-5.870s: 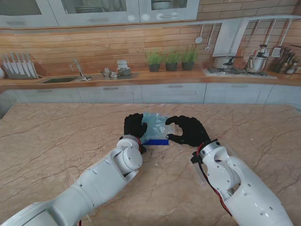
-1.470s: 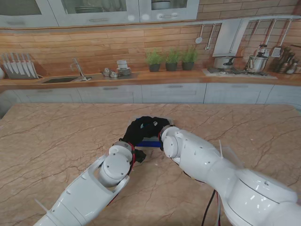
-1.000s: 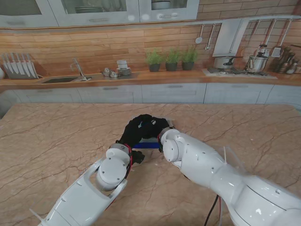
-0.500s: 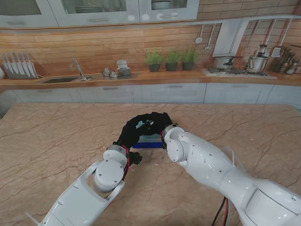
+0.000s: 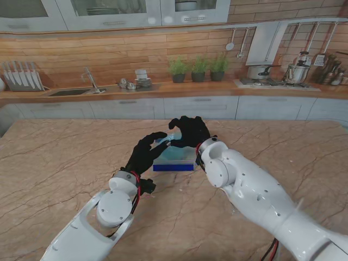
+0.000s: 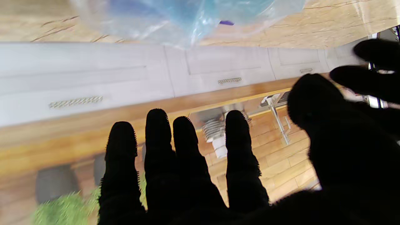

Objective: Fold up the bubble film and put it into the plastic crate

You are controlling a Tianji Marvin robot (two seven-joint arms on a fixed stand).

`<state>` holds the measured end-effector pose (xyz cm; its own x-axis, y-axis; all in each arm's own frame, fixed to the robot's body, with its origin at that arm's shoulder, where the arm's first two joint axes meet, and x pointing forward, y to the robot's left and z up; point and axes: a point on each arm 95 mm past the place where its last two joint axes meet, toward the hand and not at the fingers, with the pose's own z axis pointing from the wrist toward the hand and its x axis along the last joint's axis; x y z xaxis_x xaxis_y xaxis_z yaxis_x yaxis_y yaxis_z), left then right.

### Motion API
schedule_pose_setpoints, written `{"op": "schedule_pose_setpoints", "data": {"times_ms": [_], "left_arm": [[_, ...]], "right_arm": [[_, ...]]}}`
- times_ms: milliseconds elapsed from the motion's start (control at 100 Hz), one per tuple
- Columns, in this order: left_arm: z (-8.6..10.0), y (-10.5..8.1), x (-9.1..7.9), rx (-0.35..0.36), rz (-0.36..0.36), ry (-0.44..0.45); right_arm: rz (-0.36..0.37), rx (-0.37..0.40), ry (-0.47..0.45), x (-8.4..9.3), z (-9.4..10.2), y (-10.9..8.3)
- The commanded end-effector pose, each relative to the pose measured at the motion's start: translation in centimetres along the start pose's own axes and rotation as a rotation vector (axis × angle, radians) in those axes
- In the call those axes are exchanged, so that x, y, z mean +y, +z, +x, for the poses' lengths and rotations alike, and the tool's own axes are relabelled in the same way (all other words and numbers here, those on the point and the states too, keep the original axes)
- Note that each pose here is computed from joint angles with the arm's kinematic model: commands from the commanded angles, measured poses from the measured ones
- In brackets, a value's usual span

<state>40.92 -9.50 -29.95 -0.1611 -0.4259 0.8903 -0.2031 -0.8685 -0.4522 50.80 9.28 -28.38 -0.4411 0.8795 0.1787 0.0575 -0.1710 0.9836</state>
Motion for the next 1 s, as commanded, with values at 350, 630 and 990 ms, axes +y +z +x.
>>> {"op": "schedule_pose_setpoints", "data": {"times_ms": [350, 630, 990], "left_arm": [[-1.0, -4.9, -2.5, -0.099, -0.151, 0.237], [-1.7, -6.7, -2.2, -0.24, -0.295, 0.33], [-2.8, -6.9, -1.6, -0.318, -0.339, 0.38]], "right_arm": [[0.121, -0.242, -0.227, 2.7, -10.0, -11.7], [0.243, -0.426, -0.318, 2.0, -14.9, -18.1], [0.366, -0.628, -0.286, -0.4, -19.0, -22.4]]}}
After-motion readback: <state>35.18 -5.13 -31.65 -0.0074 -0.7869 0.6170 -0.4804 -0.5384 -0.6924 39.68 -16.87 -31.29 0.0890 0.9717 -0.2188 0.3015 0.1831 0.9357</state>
